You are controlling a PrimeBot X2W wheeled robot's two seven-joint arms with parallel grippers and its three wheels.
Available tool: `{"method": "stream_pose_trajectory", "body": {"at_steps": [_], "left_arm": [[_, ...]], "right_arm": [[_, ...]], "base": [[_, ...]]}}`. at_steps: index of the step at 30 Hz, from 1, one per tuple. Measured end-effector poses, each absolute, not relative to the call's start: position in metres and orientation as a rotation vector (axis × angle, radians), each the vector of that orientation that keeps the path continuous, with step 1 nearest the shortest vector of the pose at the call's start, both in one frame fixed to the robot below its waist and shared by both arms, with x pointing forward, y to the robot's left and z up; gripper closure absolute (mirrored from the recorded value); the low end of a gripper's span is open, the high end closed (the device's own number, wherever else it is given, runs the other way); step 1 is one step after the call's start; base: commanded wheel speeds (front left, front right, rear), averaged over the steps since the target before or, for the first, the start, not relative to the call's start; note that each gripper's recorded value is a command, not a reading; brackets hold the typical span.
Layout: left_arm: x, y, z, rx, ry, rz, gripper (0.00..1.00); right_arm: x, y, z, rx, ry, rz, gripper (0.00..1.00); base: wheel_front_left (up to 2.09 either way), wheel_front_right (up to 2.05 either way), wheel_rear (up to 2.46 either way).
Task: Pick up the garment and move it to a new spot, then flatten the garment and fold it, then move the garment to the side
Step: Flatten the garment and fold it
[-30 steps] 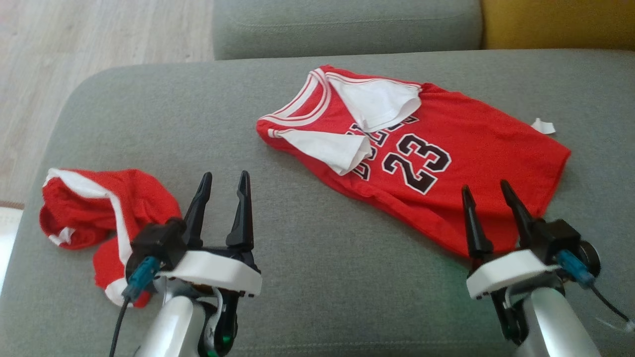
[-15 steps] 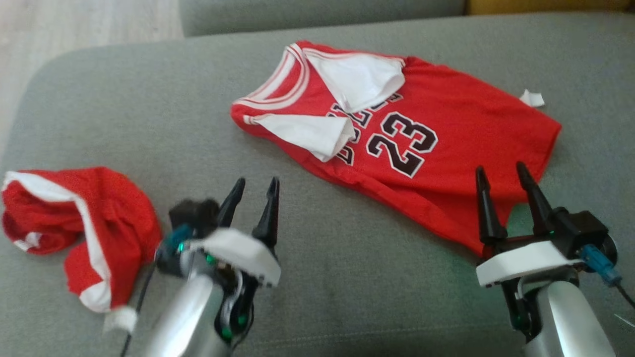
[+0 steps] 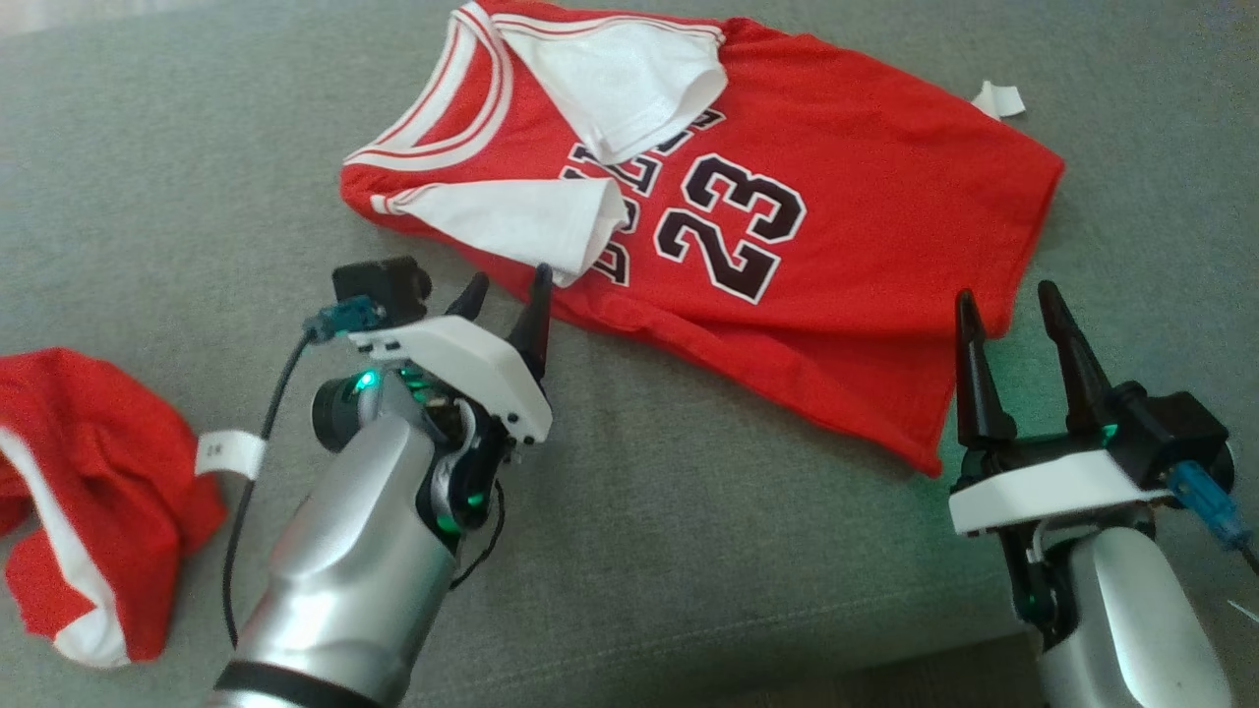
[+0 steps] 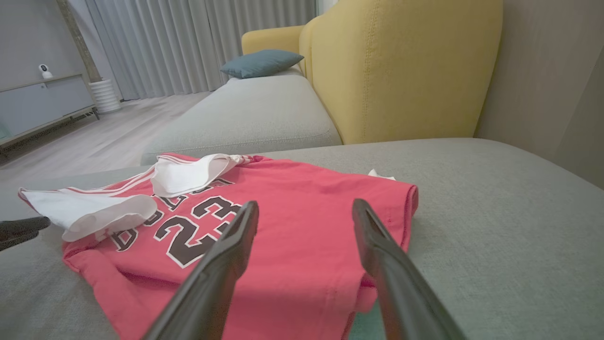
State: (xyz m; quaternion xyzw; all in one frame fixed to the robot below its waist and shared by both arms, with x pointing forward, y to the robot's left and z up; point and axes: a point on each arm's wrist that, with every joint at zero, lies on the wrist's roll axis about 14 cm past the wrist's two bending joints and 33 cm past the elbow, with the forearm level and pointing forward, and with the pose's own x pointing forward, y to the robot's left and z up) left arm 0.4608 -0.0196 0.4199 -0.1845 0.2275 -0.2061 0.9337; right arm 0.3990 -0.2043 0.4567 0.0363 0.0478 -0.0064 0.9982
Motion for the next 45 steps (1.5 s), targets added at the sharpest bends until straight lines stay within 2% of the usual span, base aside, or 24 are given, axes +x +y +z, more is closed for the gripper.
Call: {"method": "stream_pose_trajectory", "body": {"at_steps": [12,13,14,15,16,29,36,45], "left_arm": [[0.474,-0.039,0.414,-0.418,0.49,-0.452,0.0],[0.474,-0.04,0.414,-0.419,0.488,-0.453,0.19],[0.475,-0.041,0.415,-0.42,0.483,-0.453,0.69],[0.475,-0.041,0.416,-0.417,0.477,-0.454,0.97],[0.475,-0.042,0.417,-0.412,0.469,-0.458,1.0],[0.473,-0.03,0.458,-0.436,0.333,-0.442,1.0],[0.466,0.013,0.471,-0.434,0.266,-0.362,1.0],[0.451,0.032,0.466,-0.418,0.283,-0.335,1.0]], "right_arm": [[0.393,-0.219,0.448,0.073,0.115,-0.058,0.0],[0.393,-0.219,0.448,0.073,0.114,-0.06,0.0],[0.392,-0.219,0.448,0.073,0.111,-0.061,0.0],[0.392,-0.22,0.448,0.074,0.113,-0.061,0.0],[0.392,-0.22,0.448,0.074,0.114,-0.061,0.0],[0.385,-0.21,0.448,0.071,0.133,-0.033,0.0],[0.352,-0.192,0.402,0.125,0.32,-0.002,0.0],[0.339,-0.189,0.367,0.238,0.458,-0.033,0.0]], "base": [[0.0,0.0,0.0],[0.0,0.0,0.0],[0.0,0.0,0.0],[0.0,0.0,0.0],[0.0,0.0,0.0],[0.0,0.0,0.0],[0.0,0.0,0.0],[0.0,0.0,0.0]]}}
